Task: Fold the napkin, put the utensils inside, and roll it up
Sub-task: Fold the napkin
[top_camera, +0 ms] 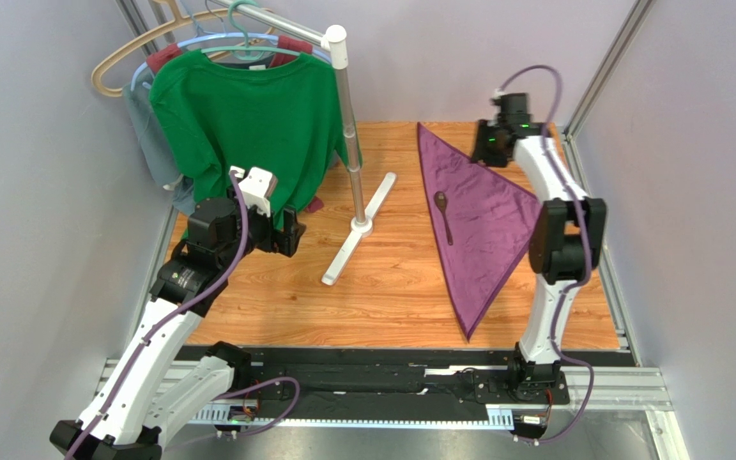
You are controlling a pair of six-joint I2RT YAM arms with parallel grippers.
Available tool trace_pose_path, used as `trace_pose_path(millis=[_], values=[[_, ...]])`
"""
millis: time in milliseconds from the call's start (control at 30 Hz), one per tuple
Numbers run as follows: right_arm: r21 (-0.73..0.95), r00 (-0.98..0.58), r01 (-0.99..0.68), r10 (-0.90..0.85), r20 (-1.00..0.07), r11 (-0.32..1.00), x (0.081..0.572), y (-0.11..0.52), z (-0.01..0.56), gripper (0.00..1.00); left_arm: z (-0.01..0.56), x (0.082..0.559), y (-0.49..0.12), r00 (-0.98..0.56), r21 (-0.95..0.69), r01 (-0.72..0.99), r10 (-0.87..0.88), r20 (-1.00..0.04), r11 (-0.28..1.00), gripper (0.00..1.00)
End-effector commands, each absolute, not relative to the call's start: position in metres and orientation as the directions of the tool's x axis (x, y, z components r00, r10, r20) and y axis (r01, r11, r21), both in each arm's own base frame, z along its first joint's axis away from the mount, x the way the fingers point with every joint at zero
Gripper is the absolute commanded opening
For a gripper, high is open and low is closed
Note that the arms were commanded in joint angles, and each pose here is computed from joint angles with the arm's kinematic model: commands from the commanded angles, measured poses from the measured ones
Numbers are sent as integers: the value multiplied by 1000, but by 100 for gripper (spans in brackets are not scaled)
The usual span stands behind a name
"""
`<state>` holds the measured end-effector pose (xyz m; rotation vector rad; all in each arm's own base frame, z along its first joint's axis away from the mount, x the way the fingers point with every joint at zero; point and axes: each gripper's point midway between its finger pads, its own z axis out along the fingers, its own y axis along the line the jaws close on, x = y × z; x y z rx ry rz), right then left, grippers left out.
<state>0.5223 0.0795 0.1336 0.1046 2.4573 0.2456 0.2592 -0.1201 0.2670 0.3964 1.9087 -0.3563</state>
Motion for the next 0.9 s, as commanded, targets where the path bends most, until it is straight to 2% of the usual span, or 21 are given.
trace_pose_path(millis=[0, 133, 267, 500, 867], values=[[178, -744, 233, 294, -600, 956, 514, -36, 123, 43, 271, 262, -114, -323, -37, 415, 109, -940, 909, 99], [148, -738, 341, 362, -569, 929, 511, -89, 94, 37, 270, 263, -114, -327, -40, 414, 108, -939, 909, 99], [75, -746, 376, 349, -567, 924, 515, -113, 77, 35, 270, 262, -115, -328, -41, 420, 110, -938, 907, 99], [-35, -774, 420, 337, -536, 907, 504, -133, 60, 35, 271, 263, -114, -324, -35, 414, 111, -940, 909, 99], [-70, -784, 447, 352, -511, 892, 486, -154, 51, 34, 269, 264, -115, -329, -37, 418, 113, -938, 908, 99]])
